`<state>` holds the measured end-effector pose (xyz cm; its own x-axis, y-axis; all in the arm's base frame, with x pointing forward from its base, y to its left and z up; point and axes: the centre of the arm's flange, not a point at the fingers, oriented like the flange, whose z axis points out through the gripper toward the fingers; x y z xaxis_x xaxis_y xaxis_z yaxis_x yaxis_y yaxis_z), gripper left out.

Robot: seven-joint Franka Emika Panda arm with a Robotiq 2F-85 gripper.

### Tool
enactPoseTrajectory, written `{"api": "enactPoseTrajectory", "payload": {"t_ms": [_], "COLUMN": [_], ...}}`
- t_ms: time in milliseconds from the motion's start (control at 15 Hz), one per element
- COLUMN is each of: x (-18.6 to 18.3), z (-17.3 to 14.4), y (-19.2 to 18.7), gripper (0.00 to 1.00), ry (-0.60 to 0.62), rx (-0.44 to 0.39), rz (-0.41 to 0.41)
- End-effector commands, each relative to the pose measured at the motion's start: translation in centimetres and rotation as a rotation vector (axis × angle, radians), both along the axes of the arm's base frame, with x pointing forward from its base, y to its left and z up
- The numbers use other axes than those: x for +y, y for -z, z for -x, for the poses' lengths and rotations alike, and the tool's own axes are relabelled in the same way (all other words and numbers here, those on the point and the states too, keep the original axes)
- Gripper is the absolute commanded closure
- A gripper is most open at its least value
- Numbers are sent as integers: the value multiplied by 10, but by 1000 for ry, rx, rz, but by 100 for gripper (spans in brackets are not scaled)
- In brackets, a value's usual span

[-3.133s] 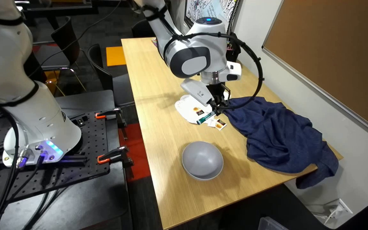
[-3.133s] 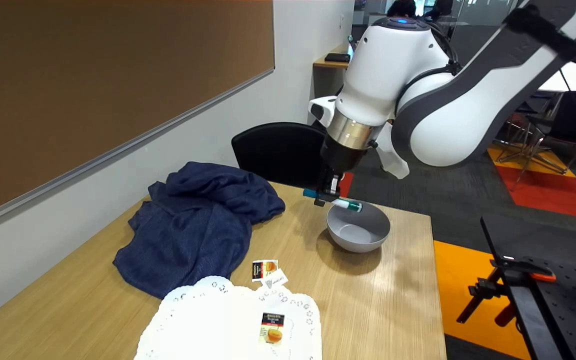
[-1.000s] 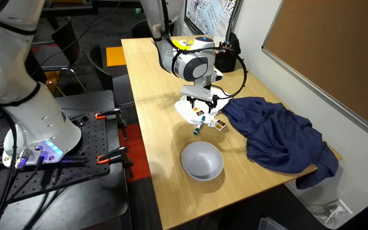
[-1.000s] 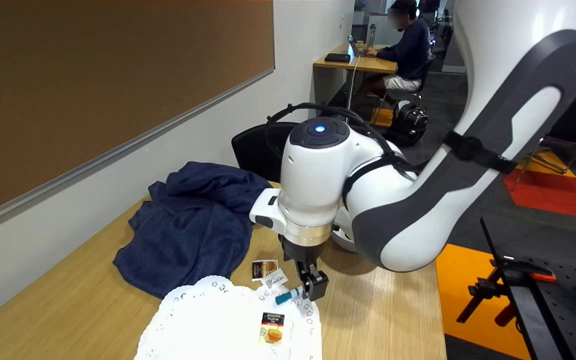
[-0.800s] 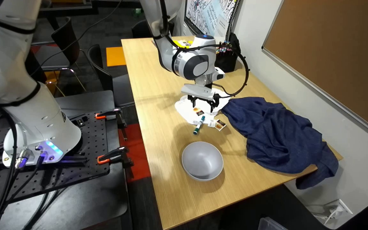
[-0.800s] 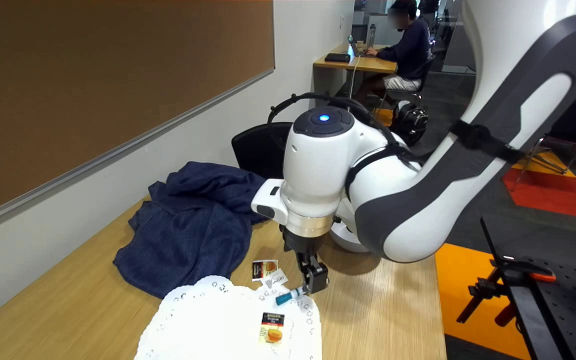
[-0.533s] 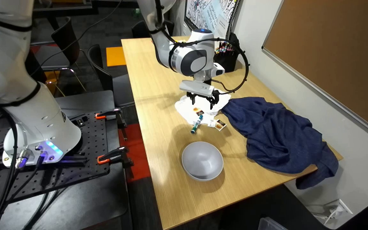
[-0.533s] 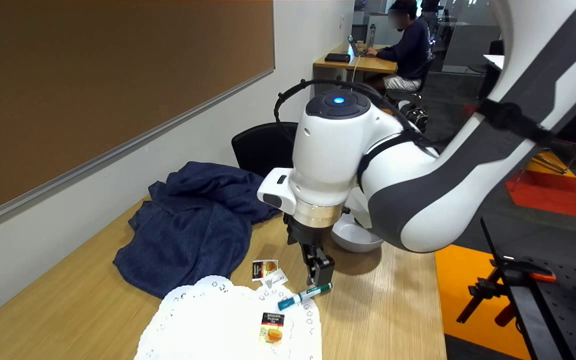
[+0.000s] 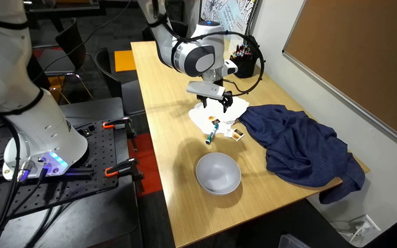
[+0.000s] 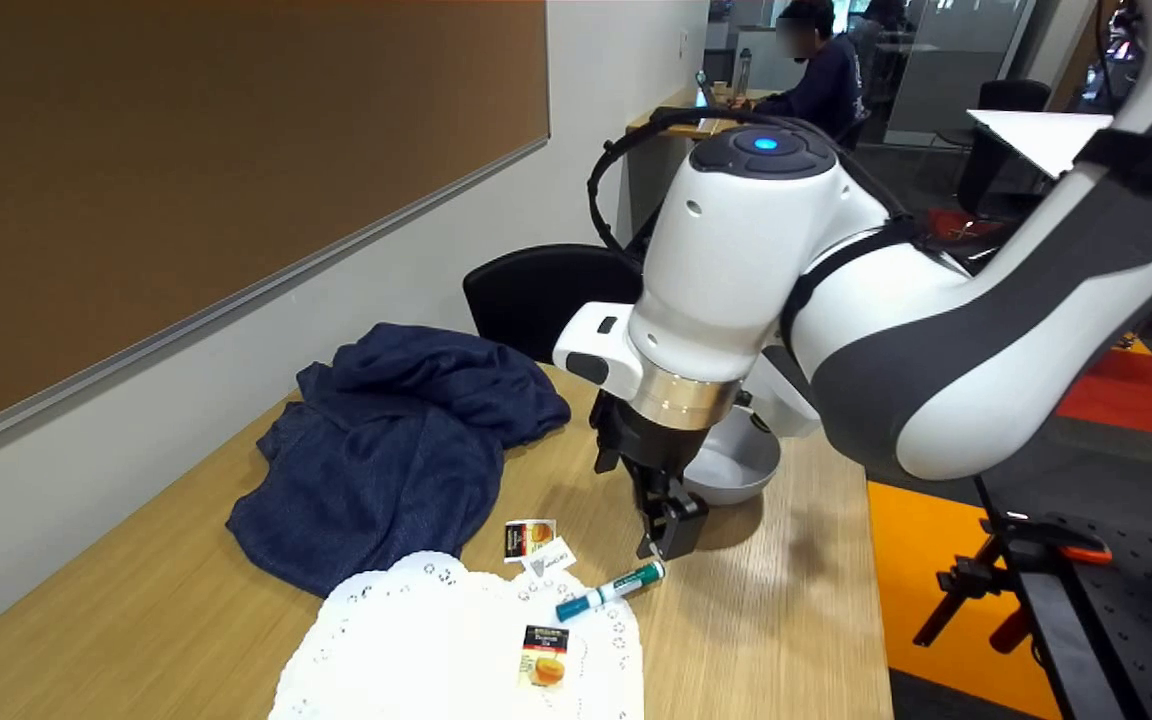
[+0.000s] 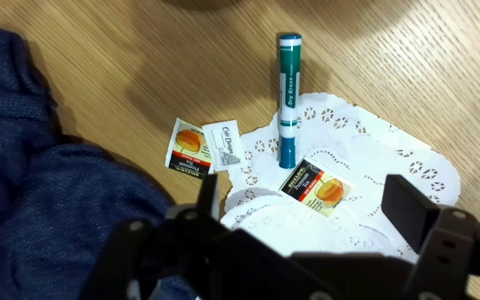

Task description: Take the marker out of the bowl and put it on the table

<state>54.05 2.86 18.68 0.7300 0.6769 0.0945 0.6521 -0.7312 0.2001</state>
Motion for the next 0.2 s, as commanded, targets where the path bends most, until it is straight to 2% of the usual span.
{"api": "enactPoseTrajectory", "payload": {"t_ms": [0,133], "x": [0,0], "z": [2,3], "y": [-2,-3], "gripper": [0,0], "ry": [0,0], "rx": [-1,-1], "rz": [0,0]}}
